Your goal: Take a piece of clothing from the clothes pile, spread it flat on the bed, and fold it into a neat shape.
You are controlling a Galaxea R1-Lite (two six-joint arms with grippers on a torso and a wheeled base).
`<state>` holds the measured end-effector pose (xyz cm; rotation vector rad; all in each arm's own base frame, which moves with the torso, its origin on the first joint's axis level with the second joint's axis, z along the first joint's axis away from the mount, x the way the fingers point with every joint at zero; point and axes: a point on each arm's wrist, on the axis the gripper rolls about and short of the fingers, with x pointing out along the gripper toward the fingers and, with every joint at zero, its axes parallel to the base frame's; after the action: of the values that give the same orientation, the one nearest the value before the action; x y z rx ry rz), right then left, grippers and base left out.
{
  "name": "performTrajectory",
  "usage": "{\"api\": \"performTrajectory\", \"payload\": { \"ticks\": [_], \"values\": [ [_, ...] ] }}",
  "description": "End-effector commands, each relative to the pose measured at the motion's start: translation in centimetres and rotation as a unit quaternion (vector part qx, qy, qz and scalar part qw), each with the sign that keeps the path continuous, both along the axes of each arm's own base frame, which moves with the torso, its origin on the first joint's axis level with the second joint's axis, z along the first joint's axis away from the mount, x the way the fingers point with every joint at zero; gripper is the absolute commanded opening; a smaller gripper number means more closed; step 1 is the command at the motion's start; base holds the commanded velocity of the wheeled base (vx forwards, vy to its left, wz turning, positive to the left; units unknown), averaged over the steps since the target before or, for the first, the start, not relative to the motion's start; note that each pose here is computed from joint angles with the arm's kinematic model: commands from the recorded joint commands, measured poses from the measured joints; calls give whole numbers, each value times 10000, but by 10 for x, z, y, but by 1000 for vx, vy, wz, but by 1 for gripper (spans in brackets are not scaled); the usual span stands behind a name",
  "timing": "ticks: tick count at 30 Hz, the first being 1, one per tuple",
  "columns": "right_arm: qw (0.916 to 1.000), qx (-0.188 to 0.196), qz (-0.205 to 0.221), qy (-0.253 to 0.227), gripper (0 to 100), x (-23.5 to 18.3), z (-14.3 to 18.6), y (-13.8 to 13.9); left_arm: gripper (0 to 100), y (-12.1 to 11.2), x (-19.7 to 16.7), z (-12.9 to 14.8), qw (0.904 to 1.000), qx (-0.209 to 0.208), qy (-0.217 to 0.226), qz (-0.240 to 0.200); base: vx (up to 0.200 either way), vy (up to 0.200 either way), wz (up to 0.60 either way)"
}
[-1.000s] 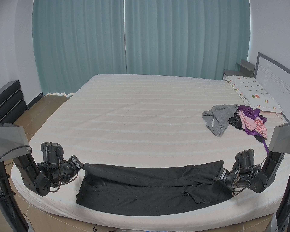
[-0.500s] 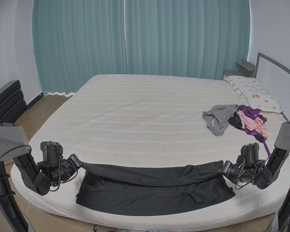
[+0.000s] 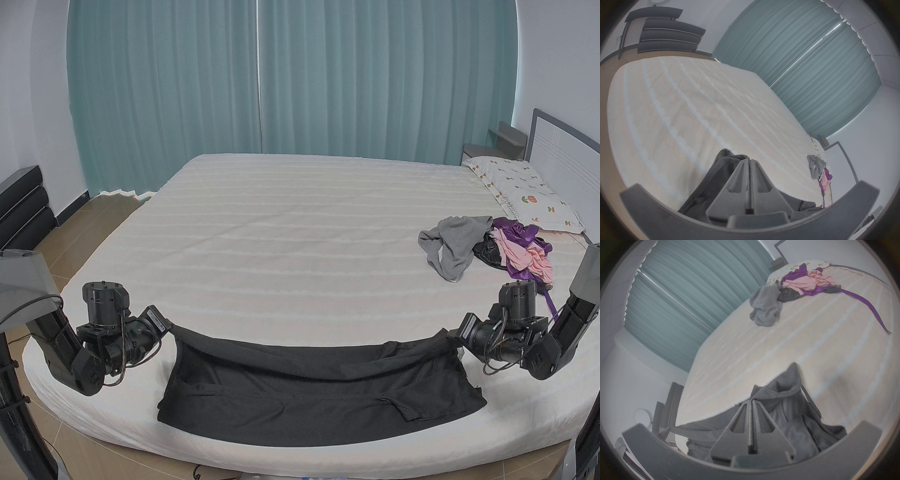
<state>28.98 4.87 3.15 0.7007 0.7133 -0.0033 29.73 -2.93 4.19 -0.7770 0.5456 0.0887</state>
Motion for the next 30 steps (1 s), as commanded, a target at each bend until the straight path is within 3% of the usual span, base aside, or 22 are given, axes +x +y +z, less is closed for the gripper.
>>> {"api": "performTrajectory", "payload": {
  "ticks": [1,7,19,20,22,27,30],
  "values": [
    [9973,242,-286,-633,0,32,23,-1,0,3,26,18,9983,-149,-548,135,0,0,0],
    [9939,333,-452,-954,0,53,34,-5,0,11,45,34,9943,-350,-949,340,0,0,0],
    [9977,413,-271,-463,0,40,12,-7,0,13,31,15,9976,-360,-501,307,0,0,0],
    [9980,444,-207,-388,100,42,9,-7,0,12,28,14,9978,-357,-463,300,0,0,0],
    [9984,445,-79,-348,100,46,4,-7,0,11,25,12,9981,-354,-416,287,0,0,0],
    [9971,100,732,-191,100,71,-19,-14,0,6,20,6,9988,-357,-259,207,0,0,0],
    [9958,31,920,-5,100,90,-29,-11,0,2,18,2,9988,-434,-160,186,0,0,0]
  ]
}}
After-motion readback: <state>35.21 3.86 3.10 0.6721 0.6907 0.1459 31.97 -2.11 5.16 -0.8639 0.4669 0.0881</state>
